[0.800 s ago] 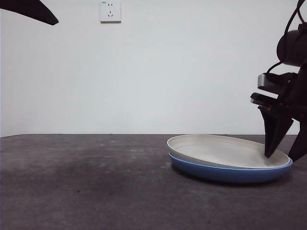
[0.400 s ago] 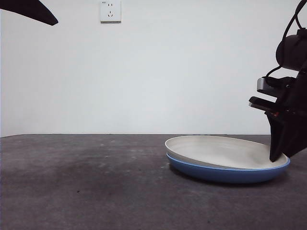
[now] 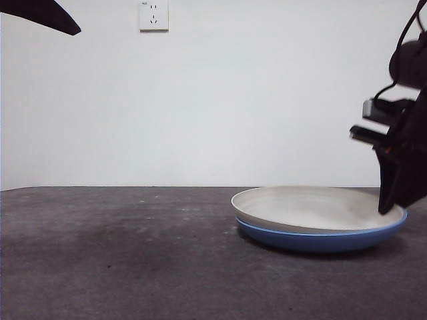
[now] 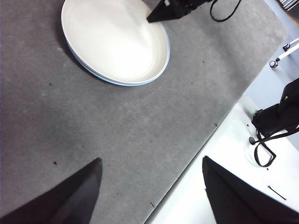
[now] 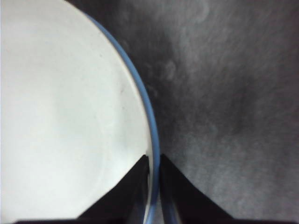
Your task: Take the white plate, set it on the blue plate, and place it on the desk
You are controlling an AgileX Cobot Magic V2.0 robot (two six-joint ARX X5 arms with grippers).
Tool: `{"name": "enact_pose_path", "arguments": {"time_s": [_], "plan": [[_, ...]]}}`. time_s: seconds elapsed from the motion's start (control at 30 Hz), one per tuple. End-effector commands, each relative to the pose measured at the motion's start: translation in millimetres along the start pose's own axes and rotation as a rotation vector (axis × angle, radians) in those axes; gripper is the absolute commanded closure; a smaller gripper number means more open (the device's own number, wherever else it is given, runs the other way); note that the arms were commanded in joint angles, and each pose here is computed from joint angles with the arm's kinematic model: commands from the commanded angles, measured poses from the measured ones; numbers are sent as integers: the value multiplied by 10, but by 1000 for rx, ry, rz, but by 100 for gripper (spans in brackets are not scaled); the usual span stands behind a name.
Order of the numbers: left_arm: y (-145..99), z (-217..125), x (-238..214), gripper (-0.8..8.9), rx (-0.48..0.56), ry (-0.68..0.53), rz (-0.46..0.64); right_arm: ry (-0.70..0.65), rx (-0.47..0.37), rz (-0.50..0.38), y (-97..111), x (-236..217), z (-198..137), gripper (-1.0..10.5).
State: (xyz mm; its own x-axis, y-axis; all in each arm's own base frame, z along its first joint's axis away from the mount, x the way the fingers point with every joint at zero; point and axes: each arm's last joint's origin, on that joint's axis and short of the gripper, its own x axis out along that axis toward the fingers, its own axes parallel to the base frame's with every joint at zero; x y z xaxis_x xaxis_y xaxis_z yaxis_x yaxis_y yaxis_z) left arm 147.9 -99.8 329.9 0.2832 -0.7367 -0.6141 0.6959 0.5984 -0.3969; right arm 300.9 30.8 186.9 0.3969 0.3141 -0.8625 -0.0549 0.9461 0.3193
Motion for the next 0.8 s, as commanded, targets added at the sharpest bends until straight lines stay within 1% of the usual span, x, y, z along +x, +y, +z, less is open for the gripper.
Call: {"name": "enact_pose_path", "arguments": {"time_s": [0.03, 0.3, 0.43, 0.67, 0.8], "plan": [[-13, 24, 4, 470, 25, -4, -9, -56, -16, 15, 34, -145, 51, 934], [-13, 25, 4, 470, 26, -4, -9, -162, -24, 116, 180, -504, 51, 934], [-13, 25, 4, 470, 26, -4, -9, -175, -31, 139, 283, -547, 68, 934], [-13, 24, 4, 470, 25, -3, -9, -223, -60, 216, 628, -497, 116, 935], [-13, 23, 4, 470, 25, -3, -9, -206, -69, 249, 797, -382, 163, 934]]}}
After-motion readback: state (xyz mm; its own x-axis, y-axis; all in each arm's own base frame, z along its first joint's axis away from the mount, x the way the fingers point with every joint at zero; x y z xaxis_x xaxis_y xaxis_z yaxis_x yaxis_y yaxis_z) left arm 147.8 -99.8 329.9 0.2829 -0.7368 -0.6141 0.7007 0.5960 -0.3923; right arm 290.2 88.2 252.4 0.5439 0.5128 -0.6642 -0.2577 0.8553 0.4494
